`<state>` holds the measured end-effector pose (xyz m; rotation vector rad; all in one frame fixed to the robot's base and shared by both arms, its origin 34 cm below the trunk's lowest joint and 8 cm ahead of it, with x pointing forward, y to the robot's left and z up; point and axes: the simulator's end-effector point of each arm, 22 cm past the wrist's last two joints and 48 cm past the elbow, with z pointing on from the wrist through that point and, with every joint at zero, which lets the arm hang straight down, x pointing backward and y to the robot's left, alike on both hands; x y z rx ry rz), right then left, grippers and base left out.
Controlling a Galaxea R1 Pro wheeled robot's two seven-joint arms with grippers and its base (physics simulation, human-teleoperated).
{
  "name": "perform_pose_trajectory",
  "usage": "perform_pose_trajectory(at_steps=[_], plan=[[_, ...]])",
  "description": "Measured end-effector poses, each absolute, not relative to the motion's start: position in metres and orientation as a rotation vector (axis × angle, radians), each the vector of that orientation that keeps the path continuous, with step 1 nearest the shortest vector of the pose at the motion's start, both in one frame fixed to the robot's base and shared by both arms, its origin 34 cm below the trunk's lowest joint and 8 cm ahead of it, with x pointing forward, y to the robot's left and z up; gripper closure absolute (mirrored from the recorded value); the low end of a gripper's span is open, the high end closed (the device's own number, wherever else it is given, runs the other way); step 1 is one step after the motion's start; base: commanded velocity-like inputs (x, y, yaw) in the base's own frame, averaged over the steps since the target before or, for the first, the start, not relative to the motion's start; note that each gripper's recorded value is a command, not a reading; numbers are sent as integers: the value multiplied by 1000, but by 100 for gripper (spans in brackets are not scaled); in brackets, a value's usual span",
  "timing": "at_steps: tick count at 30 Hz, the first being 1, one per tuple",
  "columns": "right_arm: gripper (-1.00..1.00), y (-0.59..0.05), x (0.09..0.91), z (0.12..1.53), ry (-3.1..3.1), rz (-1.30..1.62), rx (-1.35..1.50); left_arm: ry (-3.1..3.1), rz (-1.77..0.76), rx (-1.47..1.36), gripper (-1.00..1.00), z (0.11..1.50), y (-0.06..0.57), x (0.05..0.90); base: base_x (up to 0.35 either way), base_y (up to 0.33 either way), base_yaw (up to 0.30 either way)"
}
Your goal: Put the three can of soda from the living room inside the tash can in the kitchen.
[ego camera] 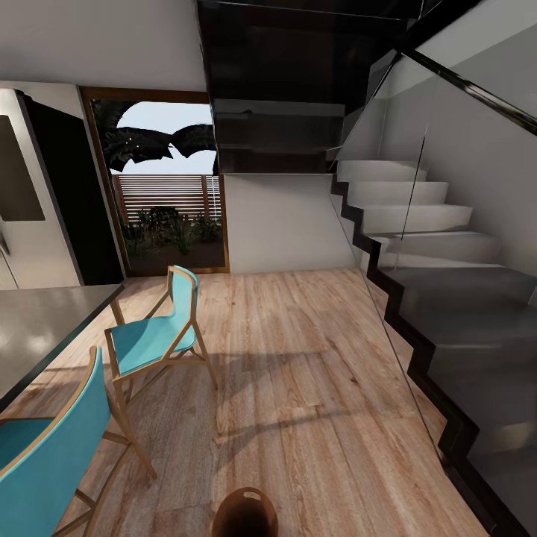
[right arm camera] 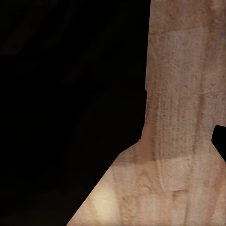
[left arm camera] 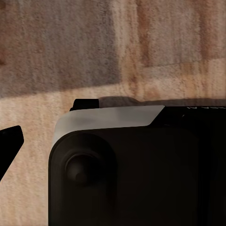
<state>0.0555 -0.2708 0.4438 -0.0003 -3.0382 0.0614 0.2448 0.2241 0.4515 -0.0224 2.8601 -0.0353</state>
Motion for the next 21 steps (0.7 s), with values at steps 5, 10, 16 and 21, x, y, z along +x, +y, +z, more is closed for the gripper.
perform_pose_trajectory(at_steps=[5, 10, 16, 21], plan=[[-100, -271, 55, 444, -3038, 61, 0, 2860, -35, -22, -100, 451, 224, 245, 0, 0, 0], [-100, -271, 55, 444, -3038, 61, 0, 2860, -35, -22, -100, 451, 224, 245, 0, 0, 0], [-100, -271, 55, 444, -3038, 61, 0, 2860, -35, -22, -100, 451, 224, 245, 0, 0, 0], [-100, -271, 55, 444, -3038, 61, 0, 2860, -35, -22, -100, 451, 224, 245, 0, 0, 0]])
